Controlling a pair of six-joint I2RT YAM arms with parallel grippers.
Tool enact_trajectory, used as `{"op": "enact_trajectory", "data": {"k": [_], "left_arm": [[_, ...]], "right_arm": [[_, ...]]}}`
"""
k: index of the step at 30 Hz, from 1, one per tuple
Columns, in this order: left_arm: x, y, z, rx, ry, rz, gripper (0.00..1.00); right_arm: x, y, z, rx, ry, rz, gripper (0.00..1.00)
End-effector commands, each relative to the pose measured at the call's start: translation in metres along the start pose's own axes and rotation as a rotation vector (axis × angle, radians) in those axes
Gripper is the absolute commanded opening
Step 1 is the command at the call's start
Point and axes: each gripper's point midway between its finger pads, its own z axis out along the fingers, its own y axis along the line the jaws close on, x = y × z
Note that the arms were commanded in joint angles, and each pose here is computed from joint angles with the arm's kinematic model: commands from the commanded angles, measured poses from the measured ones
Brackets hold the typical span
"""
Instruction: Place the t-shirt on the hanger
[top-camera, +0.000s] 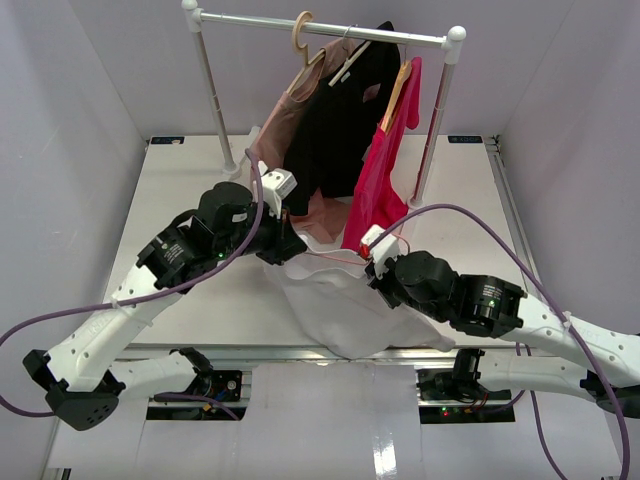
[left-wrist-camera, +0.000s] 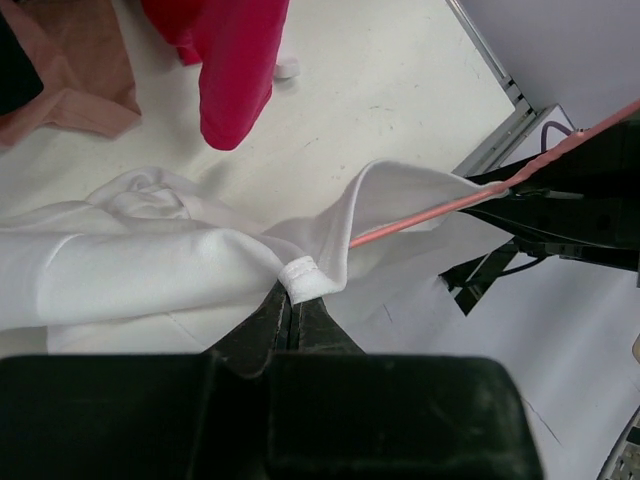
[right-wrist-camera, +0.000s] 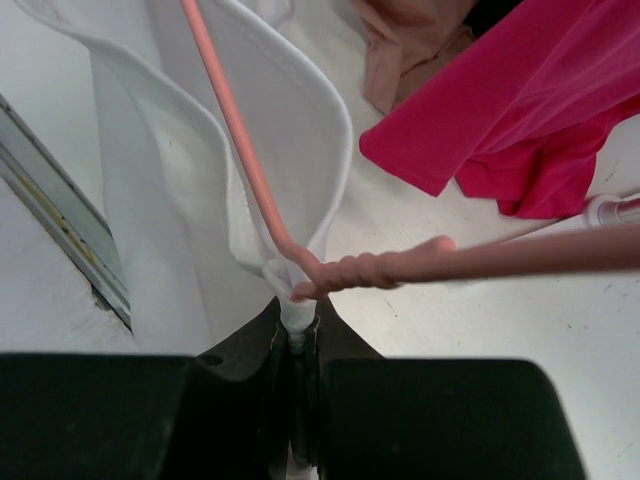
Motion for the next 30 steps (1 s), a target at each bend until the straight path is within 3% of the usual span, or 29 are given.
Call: {"op": "enact_trajectory", "data": {"k": [1, 5, 9, 16, 23, 30], "left_arm": [[-0.004, -0.015, 0.007, 0.083, 0.032, 0.017, 0.01], [-0.008, -0.025, 0.015, 0.136, 0.041, 0.005, 0.18], [-0.006, -0.041, 0.019, 0.240, 0.068, 0.025, 0.43], [-0.012, -0.059, -0.001, 0.360, -0.007, 0.142, 0.65], [-0.007, -0.081, -0.003, 0.525, -0.004, 0.178, 0.68], [0.006, -0.086, 0.004, 0.593, 0.045, 0.181, 0.61]], "right_arm": [[-0.049, 0.000, -0.001, -0.001, -0.176, 0.068, 0.08], [-0.055, 0.013, 0.008, -0.052, -0.156, 0.059, 0.08], [-0.064, 0.021, 0.011, -0.089, -0.154, 0.049, 0.08], [-0.074, 0.031, -0.001, -0.177, -0.210, 0.000, 0.08], [-0.087, 0.045, -0.019, -0.290, -0.316, -0.013, 0.08], [-0.091, 0.048, -0.022, -0.311, -0.328, -0.015, 0.08]]}}
